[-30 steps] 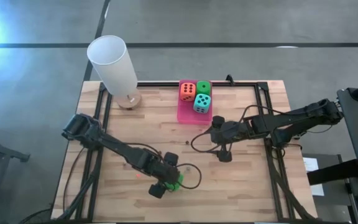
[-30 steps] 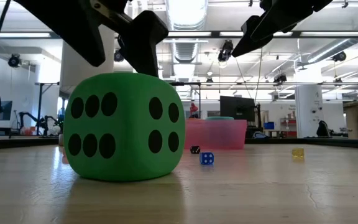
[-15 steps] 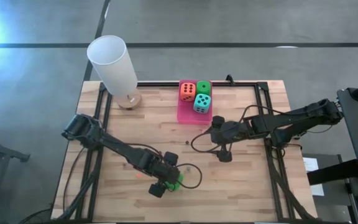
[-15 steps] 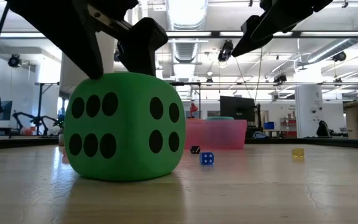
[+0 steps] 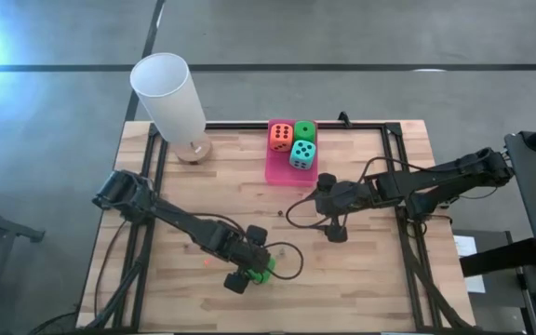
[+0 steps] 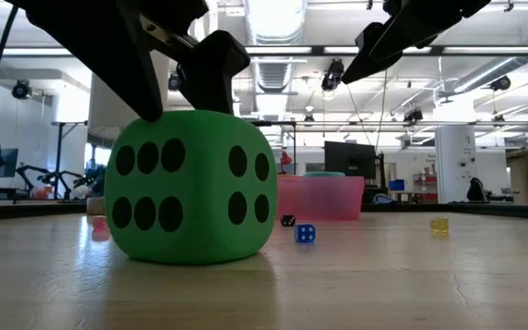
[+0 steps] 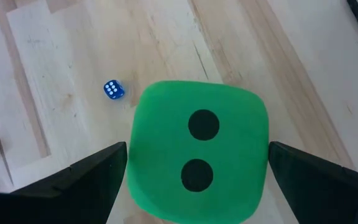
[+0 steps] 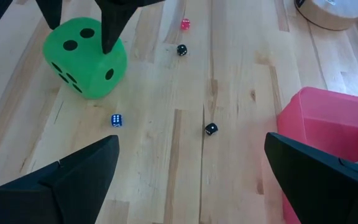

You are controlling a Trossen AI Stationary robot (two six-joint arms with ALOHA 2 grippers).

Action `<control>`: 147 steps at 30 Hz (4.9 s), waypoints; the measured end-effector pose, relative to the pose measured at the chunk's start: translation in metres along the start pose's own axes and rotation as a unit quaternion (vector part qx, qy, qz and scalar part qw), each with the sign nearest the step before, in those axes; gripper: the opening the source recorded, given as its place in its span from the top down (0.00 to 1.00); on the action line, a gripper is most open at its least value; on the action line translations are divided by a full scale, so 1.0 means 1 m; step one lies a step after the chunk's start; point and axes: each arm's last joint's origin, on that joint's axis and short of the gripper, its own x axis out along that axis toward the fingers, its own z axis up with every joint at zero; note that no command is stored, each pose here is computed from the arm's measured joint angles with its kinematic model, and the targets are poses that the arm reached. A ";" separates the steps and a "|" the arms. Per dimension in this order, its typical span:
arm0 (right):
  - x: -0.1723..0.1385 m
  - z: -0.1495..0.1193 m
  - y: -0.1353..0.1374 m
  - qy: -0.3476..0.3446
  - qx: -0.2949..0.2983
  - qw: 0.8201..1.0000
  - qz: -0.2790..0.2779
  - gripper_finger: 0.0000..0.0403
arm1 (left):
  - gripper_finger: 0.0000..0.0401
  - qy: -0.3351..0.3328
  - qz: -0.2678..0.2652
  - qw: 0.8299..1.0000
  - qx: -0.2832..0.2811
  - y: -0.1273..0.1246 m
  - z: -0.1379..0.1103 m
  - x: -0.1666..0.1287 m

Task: Pick & Place Dice
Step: Put the big green dice into the red container

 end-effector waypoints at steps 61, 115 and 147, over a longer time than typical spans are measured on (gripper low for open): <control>0.000 0.000 0.000 0.000 -0.009 1.000 0.000 0.01 | 0.20 -0.030 0.025 0.999 -0.036 0.003 -0.006 0.011; 0.000 0.000 0.000 0.001 -0.007 1.000 0.000 0.01 | 0.22 0.079 0.474 0.876 -0.047 0.115 -0.009 -0.024; -0.045 0.003 -0.011 -0.054 -0.039 0.992 -0.111 0.01 | 0.22 0.042 0.422 0.904 -0.047 0.218 -0.026 -0.039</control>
